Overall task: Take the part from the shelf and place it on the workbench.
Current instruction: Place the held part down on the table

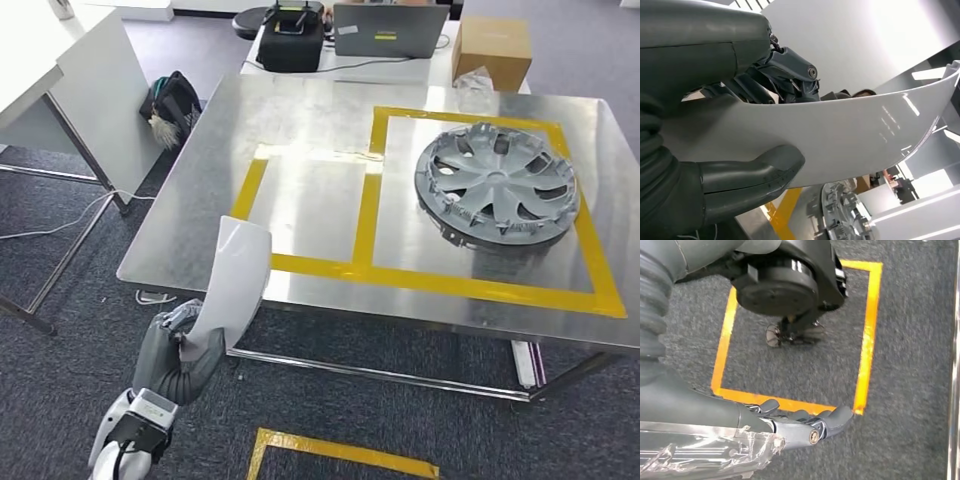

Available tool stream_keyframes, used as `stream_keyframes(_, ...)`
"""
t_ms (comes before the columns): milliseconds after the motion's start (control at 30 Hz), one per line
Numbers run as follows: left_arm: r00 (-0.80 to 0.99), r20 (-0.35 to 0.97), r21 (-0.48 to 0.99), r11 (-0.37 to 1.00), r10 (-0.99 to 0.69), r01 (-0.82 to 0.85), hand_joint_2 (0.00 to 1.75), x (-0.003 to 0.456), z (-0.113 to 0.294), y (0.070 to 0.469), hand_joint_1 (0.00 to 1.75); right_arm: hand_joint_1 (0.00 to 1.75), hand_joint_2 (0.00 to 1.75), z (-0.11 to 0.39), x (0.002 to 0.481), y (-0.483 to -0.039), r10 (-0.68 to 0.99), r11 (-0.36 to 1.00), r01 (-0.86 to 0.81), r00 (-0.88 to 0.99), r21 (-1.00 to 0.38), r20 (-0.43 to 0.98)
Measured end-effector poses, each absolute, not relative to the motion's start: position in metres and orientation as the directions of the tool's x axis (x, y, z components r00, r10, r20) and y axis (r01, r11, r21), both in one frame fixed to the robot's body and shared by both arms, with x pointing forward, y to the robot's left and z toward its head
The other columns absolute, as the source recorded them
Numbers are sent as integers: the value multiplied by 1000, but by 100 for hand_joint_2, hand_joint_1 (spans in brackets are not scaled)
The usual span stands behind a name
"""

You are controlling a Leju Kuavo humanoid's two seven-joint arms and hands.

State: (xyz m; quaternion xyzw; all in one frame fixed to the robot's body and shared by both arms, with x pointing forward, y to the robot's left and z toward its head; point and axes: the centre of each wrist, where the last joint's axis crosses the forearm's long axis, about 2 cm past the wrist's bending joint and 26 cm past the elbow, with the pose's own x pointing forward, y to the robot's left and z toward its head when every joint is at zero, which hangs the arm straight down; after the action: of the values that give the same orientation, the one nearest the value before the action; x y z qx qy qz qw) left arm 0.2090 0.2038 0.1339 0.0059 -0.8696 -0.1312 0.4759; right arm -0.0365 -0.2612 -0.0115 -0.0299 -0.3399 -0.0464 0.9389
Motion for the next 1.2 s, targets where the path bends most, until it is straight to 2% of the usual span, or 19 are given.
stream_keyframes(1200,-552,816,348,909,-171,231,175,222,123,186,175,0,175,-15,-31,-262,-52,998,68,765,0,641)
